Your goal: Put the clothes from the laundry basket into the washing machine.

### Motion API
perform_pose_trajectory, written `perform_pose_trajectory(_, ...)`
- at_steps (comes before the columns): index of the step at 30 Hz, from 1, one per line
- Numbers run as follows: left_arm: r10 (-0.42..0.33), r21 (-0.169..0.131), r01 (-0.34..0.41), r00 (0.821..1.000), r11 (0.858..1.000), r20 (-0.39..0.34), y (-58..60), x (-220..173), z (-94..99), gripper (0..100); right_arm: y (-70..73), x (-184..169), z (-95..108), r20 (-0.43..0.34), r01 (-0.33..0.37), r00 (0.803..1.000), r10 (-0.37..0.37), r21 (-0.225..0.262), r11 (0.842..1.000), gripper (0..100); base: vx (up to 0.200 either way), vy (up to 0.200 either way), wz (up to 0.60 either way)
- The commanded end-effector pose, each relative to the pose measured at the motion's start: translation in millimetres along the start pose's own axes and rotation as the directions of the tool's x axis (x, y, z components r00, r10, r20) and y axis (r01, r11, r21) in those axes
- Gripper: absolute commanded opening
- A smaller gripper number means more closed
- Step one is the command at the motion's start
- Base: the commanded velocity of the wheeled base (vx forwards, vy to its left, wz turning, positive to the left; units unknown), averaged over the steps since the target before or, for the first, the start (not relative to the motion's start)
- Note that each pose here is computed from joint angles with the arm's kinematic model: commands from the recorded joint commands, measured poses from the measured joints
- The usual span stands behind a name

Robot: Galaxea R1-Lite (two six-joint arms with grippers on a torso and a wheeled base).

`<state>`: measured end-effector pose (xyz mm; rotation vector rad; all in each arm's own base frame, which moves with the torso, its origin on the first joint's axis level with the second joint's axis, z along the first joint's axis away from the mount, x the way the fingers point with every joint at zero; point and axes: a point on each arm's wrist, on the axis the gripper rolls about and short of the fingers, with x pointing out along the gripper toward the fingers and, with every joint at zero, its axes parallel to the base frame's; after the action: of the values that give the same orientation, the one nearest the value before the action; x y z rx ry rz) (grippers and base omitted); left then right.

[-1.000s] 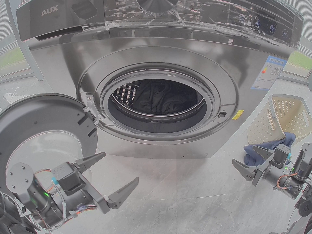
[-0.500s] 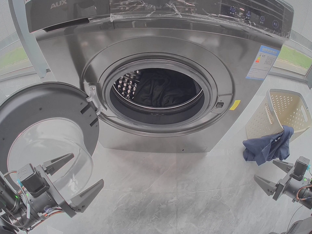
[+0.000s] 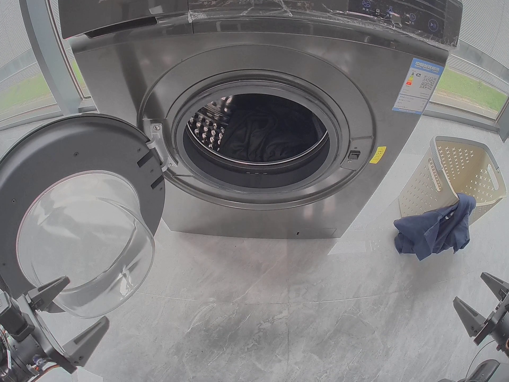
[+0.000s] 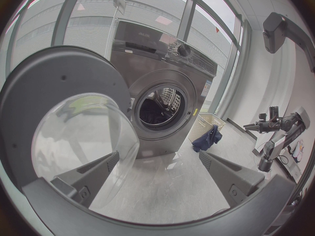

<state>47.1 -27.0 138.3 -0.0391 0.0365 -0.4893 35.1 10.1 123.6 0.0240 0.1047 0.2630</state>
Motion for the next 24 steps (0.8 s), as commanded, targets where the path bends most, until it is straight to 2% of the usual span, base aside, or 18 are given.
perform_pose_trajectory(1, 0.082, -0.024, -0.079, 0.988, 0.997, 0.129, 3.8, -39, -11.1, 100, -2.0, -25, -11, 0.106, 0.041, 0.993, -0.042, 0.012, 0.999, 100, 0.000, 0.000, 0.00)
perform_pose_trajectory(5, 0.127, -0.029, -0.124, 0.979, 0.992, 0.157, 3.5, -54, -21.7, 100, -2.3, -31, -16, 0.119, 0.070, 0.990, -0.072, 0.018, 0.997, 100, 0.000, 0.000, 0.00)
perform_pose_trajectory(7, 0.160, -0.029, -0.157, 0.974, 0.987, 0.163, 2.9, -62, -29.2, 100, -2.2, -36, -18, 0.148, 0.112, 0.982, -0.114, 0.019, 0.994, 100, 0.000, 0.000, 0.00)
perform_pose_trajectory(12, 0.202, -0.031, -0.200, 0.966, 0.979, 0.161, 1.5, -67, -37.4, 100, -1.1, -44, -23, 0.194, 0.155, 0.968, -0.157, 0.023, 0.988, 100, 0.000, -0.200, 0.00)
perform_pose_trajectory(14, 0.241, -0.025, -0.240, 0.958, 0.970, 0.155, 0.4, -69, -40.6, 100, -0.4, -48, -30, 0.193, 0.181, 0.964, -0.183, 0.028, 0.983, 100, 0.000, -0.100, 0.00)
perform_pose_trajectory(18, 0.252, -0.010, -0.253, 0.957, 0.967, 0.147, -1.3, -68, -41.9, 100, 1.1, -51, -37, 0.181, 0.241, 0.953, -0.243, 0.031, 0.970, 100, 0.000, 0.000, 0.00)
perform_pose_trajectory(22, 0.265, 0.010, -0.269, 0.953, 0.963, 0.149, -2.6, -68, -41.8, 100, 2.7, -54, -50, 0.145, 0.278, 0.950, -0.276, 0.008, 0.961, 100, 0.000, 0.000, 0.00)
perform_pose_trajectory(23, 0.293, 0.024, -0.299, 0.945, 0.954, 0.145, -3.4, -67, -42.3, 100, 2.6, -54, -55, 0.097, 0.279, 0.956, -0.278, 0.003, 0.960, 100, 0.000, 0.000, 0.00)
perform_pose_trajectory(24, 0.300, 0.031, -0.307, 0.943, 0.951, 0.141, -3.6, -67, -42.7, 100, 2.6, -54, -55, 0.096, 0.279, 0.956, -0.278, 0.003, 0.960, 100, 0.000, 0.000, 0.00)
